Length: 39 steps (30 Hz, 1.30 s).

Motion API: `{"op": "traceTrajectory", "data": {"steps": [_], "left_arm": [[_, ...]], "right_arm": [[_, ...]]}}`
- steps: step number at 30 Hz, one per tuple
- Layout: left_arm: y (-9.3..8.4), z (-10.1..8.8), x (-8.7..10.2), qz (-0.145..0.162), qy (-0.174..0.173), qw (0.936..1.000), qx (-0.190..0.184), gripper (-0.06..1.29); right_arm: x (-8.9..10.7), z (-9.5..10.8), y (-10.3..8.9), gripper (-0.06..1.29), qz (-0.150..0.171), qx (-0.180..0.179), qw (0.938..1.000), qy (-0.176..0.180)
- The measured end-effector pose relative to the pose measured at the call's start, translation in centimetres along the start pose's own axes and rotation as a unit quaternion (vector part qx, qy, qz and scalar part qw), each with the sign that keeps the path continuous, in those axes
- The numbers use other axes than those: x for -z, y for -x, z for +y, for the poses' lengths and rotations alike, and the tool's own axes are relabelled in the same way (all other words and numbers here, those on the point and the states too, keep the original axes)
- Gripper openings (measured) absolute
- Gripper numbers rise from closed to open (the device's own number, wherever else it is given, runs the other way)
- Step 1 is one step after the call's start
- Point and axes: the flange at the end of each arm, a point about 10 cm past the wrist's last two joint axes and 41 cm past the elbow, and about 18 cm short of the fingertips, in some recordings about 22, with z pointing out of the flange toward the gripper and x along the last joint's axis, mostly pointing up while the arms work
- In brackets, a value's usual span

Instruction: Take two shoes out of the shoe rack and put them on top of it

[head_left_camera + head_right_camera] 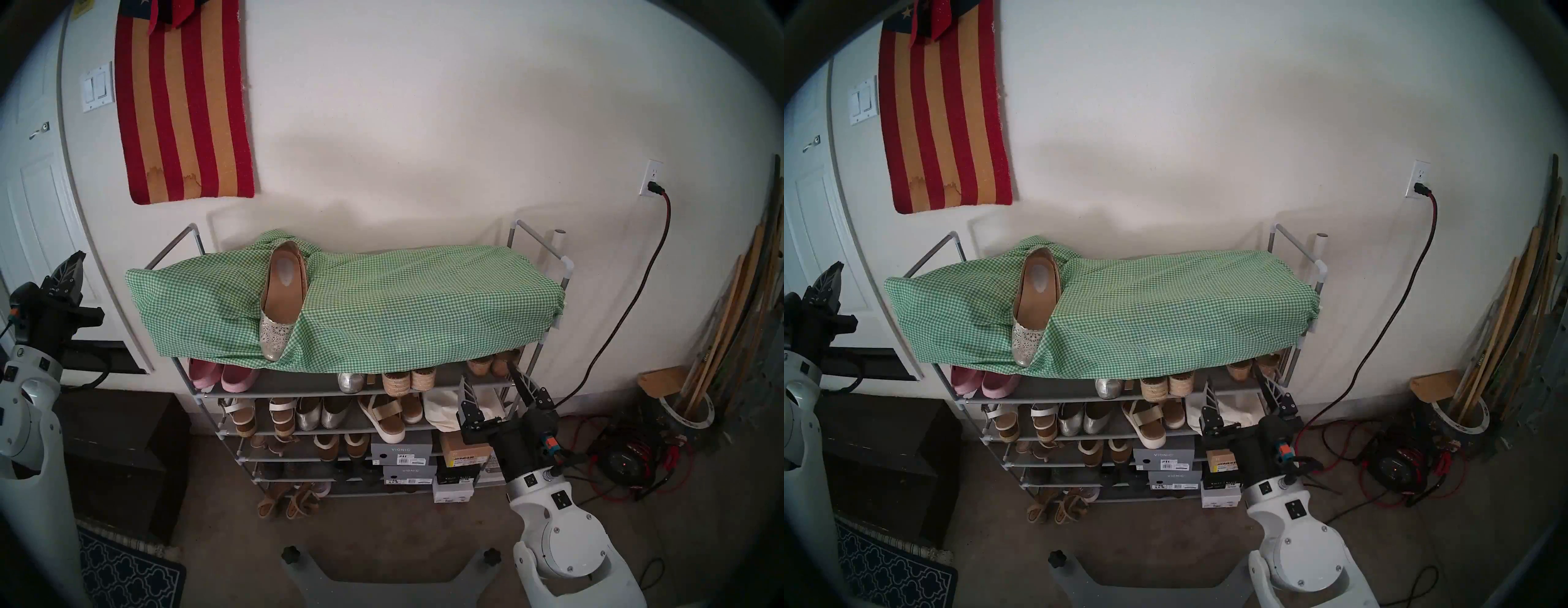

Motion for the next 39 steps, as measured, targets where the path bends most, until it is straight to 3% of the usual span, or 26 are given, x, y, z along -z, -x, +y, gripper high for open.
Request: {"op": "traceTrajectory", "data": {"steps": [39], "left_arm": [[-0.02,0.02,0.05,0.001,0.004,1.0000,0.001,-0.02]], "right_arm": [[0.00,0.00,0.00,1.23,0.000,0.000,1.0000,0.000]]}}
